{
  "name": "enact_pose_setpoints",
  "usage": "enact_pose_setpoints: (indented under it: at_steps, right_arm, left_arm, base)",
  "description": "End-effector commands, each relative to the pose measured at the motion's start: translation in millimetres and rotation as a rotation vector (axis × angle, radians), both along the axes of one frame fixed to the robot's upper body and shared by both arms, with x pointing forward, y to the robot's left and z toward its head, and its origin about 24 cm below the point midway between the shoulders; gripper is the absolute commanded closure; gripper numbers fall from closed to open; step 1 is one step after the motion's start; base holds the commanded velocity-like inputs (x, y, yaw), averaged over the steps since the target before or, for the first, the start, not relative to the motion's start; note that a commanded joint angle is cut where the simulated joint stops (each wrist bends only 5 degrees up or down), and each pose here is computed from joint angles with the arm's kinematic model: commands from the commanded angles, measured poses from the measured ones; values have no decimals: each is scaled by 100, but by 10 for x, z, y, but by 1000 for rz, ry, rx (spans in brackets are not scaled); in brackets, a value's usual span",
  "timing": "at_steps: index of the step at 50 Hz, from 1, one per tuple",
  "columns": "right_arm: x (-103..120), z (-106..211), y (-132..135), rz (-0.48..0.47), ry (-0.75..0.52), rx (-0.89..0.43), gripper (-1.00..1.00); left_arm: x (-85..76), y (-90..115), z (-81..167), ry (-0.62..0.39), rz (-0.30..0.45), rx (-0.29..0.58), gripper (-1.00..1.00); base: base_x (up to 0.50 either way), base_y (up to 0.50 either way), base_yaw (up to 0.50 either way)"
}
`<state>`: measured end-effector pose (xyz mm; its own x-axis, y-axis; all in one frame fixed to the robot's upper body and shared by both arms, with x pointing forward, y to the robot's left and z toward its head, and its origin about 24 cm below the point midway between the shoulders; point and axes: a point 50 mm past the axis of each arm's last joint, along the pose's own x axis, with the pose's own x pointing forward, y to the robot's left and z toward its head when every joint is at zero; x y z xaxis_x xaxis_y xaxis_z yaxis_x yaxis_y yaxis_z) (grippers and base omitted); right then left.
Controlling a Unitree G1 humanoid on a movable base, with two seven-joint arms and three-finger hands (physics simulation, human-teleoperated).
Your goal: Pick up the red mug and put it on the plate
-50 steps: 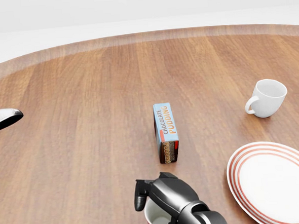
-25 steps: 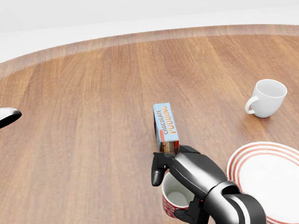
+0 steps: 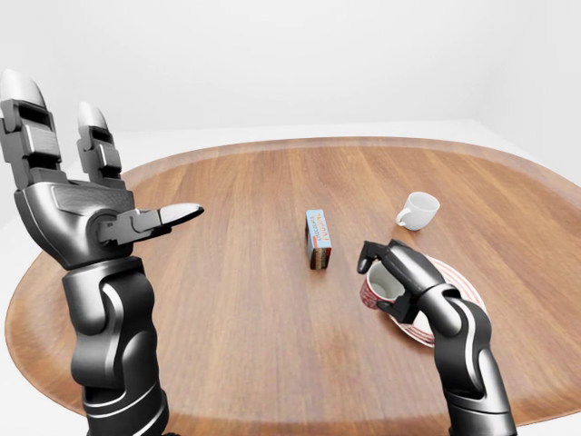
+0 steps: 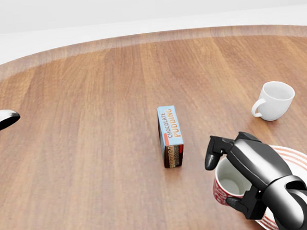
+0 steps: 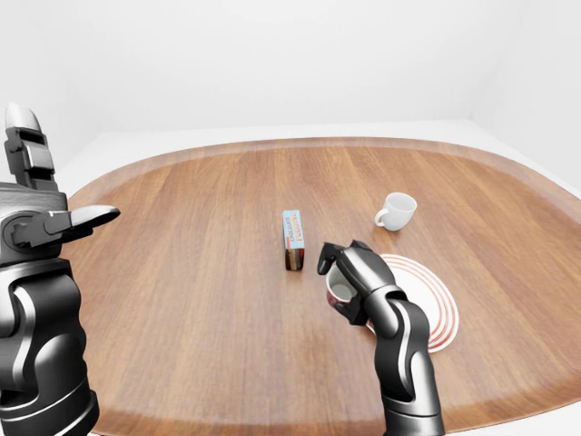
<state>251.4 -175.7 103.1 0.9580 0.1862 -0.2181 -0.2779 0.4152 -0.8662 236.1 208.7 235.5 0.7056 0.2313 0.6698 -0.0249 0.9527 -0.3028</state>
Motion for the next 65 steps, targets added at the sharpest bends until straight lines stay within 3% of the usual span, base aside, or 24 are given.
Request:
enact_pose_setpoints:
  at_steps: [1, 18, 36, 65]
  right_arm:
    - [42, 57, -355, -107, -29, 11, 100]
    - [217, -26, -750, -230, -16, 11, 100]
    - [365, -333, -1264, -436, 35, -15, 100]
    - [450, -682, -1416, -546, 6, -58, 100]
  left_arm:
    - [-6, -4, -6, 2, 0, 1, -95]
    - [-27, 3, 23, -14, 4, -1, -96]
    - [-17, 9, 8, -5, 6, 1, -96]
    - [-8, 16, -2, 1, 7, 1, -95]
  base:
    - [0, 0, 0]
    - [0, 0, 0]
    - [0, 0, 0]
    - [0, 0, 0]
